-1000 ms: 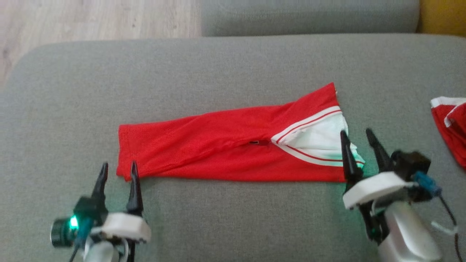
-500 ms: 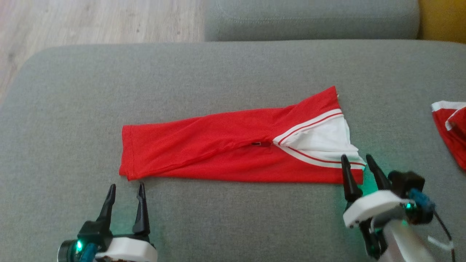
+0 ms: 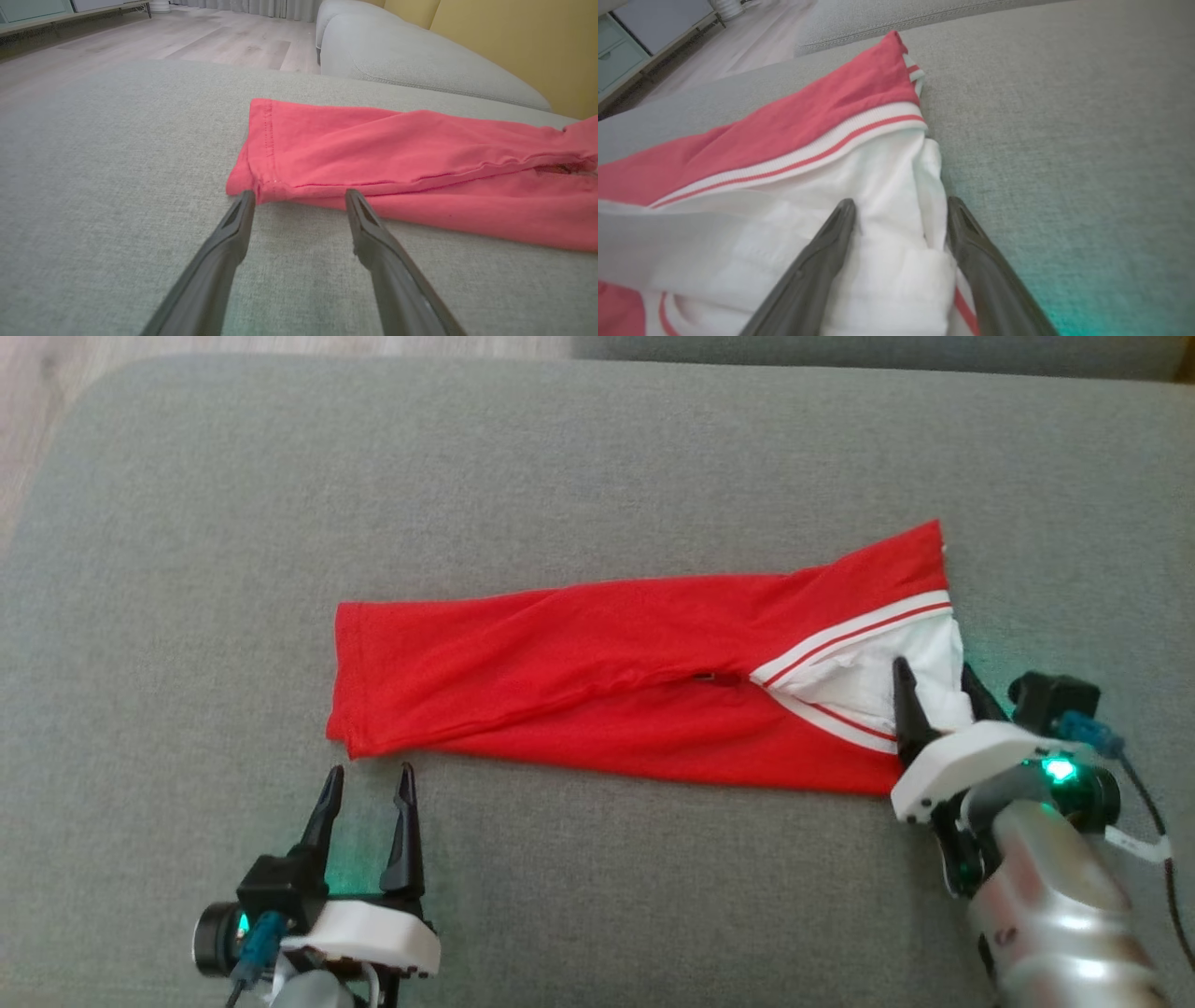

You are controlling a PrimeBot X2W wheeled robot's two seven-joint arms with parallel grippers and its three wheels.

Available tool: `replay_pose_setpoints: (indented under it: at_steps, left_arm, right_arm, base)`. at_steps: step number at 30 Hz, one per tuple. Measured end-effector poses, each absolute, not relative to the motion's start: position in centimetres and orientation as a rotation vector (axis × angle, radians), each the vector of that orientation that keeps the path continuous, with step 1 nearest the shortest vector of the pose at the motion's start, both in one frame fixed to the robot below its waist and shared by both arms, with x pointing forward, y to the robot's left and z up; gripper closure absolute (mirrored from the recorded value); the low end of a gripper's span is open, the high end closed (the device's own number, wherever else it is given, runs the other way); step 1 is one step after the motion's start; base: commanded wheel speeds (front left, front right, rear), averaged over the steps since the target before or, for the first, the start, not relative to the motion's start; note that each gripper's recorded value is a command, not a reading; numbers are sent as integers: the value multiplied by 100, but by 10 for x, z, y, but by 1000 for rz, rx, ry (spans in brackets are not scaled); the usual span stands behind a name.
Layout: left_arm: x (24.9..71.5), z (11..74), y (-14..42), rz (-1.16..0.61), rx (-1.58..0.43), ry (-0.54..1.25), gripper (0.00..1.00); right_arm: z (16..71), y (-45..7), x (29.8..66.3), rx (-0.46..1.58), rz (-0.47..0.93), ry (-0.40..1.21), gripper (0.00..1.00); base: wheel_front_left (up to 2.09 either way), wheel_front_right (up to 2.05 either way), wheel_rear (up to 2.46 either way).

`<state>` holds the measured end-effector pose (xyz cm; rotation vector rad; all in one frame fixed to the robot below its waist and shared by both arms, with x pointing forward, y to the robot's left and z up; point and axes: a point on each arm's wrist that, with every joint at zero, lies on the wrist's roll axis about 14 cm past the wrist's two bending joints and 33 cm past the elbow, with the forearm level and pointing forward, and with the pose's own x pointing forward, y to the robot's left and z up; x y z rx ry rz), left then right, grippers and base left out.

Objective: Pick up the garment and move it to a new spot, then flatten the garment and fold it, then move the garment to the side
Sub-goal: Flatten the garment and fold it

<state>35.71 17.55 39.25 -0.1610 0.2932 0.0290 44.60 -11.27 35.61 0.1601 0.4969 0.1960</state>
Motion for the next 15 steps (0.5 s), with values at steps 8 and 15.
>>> replay_pose_setpoints:
  at_steps: [8,15]
  left_arm:
    - [357,391,176,36,-159,300,0]
    - [360,398,167,0,-162,277,0]
  right_arm:
    - [360,-104,445,269,190,492,100]
    - [370,-192,437,218,11,421,100]
  base:
    - [0,0,0]
    - [0,0,0]
